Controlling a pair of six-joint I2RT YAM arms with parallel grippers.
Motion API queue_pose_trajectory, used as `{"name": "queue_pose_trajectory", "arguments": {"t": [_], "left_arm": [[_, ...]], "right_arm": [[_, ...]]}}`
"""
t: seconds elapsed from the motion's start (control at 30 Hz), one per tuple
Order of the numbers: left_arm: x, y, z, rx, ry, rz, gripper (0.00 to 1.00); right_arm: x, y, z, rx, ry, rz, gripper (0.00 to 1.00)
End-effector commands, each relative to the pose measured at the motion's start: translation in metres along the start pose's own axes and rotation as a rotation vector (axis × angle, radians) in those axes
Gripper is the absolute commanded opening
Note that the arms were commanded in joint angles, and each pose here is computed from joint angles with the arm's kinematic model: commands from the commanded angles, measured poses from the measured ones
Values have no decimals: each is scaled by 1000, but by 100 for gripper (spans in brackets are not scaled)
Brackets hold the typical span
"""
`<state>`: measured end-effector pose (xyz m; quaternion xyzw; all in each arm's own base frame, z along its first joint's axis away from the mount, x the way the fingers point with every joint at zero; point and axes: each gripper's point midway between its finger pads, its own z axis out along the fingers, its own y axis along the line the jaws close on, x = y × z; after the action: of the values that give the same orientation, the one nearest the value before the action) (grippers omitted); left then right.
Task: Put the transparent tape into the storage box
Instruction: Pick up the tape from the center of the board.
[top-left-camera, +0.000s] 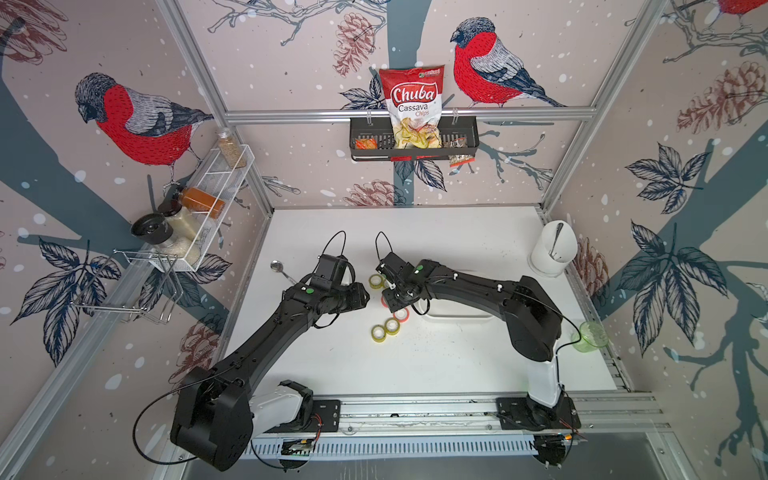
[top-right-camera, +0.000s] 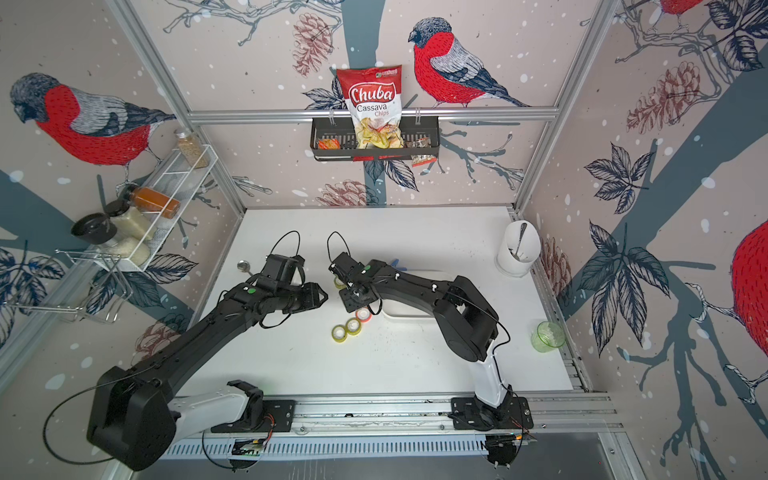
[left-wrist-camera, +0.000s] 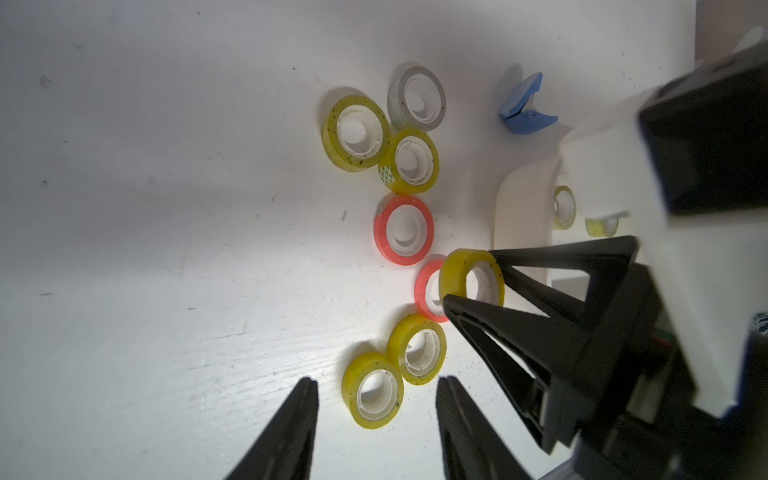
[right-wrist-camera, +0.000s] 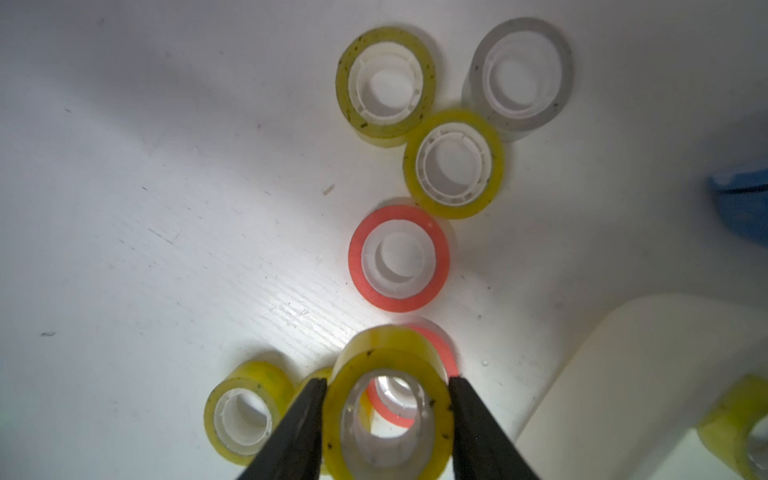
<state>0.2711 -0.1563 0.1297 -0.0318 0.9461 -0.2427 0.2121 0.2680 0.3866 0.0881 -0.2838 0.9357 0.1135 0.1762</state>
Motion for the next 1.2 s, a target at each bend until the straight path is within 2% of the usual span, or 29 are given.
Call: {"name": "queue_pose_trajectory", "arguments": {"t": [0.0,0.27,0.4,0.57,0.8,0.93,1.17], "left_arm": [[-8,-13,-2,68,-27,18,52],[-18,-37,-6,158,-43,32,50],[-21,-53,-1,156,-34,56,46],[-13,-86,20,135,11,120,45],[-11,-113,58,0,59,180,42],[-15,-129,74,-29,65,192,41],[-16,-133,101,-134,94,197,38]], "right_arm": [[-13,-2,-22,-53,-47,54,49],[-26,-46,-70,-82,-135,188,48],[-15,-78,-81,-54,-144,252,48],[8,-110,-85,-17,-132,303,48],[40,-151,-81,19,-107,382,48],[49,-169,-83,40,-107,411,48],[62,-194,-86,67,-101,450,48]]}}
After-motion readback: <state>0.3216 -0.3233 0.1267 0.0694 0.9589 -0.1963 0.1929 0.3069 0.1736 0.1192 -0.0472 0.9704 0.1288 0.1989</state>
